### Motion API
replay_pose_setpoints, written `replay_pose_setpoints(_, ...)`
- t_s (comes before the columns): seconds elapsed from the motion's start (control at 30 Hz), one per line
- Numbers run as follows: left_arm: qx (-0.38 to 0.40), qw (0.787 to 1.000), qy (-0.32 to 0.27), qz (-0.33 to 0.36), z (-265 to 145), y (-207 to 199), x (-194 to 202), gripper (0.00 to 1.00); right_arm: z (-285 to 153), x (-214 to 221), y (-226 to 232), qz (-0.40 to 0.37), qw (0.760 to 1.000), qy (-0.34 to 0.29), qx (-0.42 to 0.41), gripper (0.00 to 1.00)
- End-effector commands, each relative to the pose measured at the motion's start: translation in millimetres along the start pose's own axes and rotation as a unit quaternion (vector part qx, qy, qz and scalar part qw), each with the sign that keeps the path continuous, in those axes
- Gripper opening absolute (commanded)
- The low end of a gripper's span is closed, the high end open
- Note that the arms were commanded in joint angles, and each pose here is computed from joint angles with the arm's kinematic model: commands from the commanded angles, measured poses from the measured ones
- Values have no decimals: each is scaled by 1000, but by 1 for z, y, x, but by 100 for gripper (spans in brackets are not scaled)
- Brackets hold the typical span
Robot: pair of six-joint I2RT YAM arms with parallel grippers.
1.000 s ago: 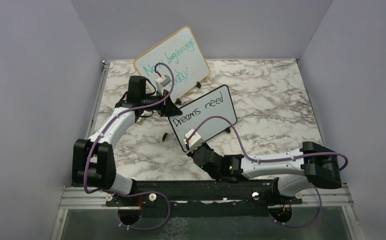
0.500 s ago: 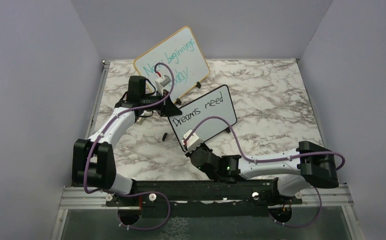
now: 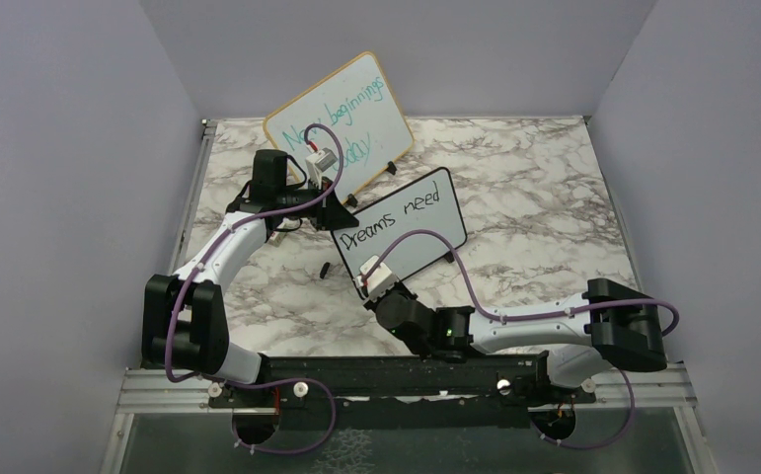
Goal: Write a sentence on the whiteboard
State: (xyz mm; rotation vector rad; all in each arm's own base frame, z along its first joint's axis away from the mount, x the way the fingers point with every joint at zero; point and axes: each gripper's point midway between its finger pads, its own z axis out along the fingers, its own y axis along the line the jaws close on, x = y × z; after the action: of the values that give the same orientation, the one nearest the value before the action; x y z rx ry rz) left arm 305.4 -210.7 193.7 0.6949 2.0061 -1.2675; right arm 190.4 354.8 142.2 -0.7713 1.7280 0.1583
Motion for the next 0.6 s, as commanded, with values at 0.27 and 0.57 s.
replay_pose_setpoints(0.27,-15,1000,10,-12,-2,4,8,0,0,-9,12,9,1000,-9,-26,0)
replay_pose_setpoints(0.57,-18,1000,11,-12,-2,4,8,0,-2,0,17,0,999,6,-45,0)
